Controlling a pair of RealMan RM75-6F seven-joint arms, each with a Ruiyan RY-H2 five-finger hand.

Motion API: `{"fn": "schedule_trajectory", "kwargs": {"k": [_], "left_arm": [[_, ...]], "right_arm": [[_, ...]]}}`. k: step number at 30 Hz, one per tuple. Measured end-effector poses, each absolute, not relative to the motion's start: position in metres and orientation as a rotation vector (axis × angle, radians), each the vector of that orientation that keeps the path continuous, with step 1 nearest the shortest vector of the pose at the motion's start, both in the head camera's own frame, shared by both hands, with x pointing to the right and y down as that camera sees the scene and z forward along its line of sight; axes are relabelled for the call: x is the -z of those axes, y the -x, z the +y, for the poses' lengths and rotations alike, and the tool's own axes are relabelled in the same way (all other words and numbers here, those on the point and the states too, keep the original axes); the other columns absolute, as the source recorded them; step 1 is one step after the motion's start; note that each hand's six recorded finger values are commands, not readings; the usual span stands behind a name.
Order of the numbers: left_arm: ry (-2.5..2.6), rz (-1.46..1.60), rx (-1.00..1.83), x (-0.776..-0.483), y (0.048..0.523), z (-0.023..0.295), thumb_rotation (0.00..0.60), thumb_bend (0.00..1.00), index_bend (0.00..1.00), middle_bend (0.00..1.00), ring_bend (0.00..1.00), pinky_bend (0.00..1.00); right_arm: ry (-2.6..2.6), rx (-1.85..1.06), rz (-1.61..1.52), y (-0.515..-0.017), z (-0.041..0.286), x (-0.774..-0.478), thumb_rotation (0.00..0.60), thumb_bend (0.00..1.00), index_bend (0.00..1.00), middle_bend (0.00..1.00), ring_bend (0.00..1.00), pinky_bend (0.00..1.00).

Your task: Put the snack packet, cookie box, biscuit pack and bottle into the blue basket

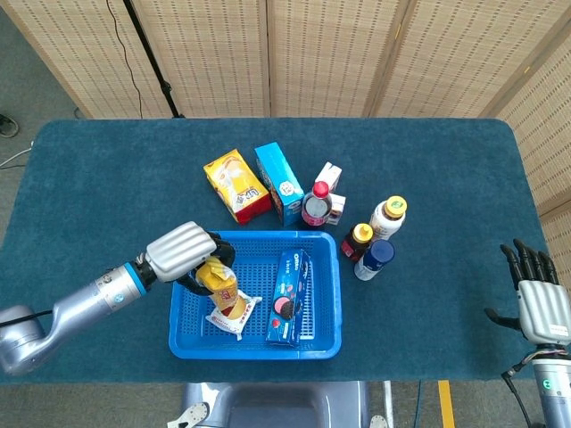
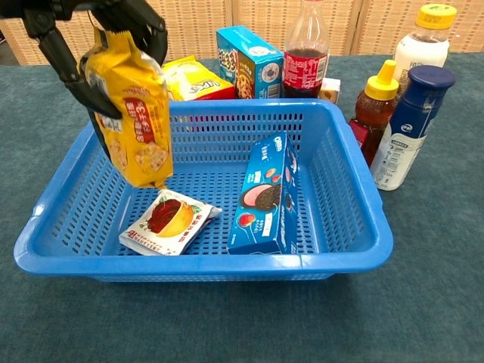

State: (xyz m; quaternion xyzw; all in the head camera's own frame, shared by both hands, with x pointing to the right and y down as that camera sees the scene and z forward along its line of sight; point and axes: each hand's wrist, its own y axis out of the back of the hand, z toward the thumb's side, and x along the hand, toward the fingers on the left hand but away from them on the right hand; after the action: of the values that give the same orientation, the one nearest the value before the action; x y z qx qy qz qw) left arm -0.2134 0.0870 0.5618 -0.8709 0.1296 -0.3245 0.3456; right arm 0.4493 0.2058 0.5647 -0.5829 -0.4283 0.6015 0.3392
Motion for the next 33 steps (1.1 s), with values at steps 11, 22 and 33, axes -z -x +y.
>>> {"fn": "schedule_trajectory", "kwargs": {"k": [11,22,33], "left_arm": [[2.444,0.282,0.972,-0.585,0.205,0.103,0.6,0.36,0.84,0.76,0.64,0.65],[2.416,0.097,1.132,-0.608,0.205,0.119,0.6,0.34,0.48,0.25,0.17,0.27],[2.247,0.129,1.076,-0.601,0.209,0.111,0.559,0.31,0.0,0.0,0.0,0.0]], "right_arm": [[1.52,-1.569,-1.107,-0.449,0.206,-0.566,0.6,0.0,0.0,0.0,0.0,0.0],[1.523,-1.568,-1.111,-0.449,0.206,-0.565,0.6,0.0,0.0,0.0,0.0,0.0],[1.526,-1.566,-1.104,-0.448,0.206,-0.566,0.6,0.0,0.0,0.0,0.0,0.0]]}}
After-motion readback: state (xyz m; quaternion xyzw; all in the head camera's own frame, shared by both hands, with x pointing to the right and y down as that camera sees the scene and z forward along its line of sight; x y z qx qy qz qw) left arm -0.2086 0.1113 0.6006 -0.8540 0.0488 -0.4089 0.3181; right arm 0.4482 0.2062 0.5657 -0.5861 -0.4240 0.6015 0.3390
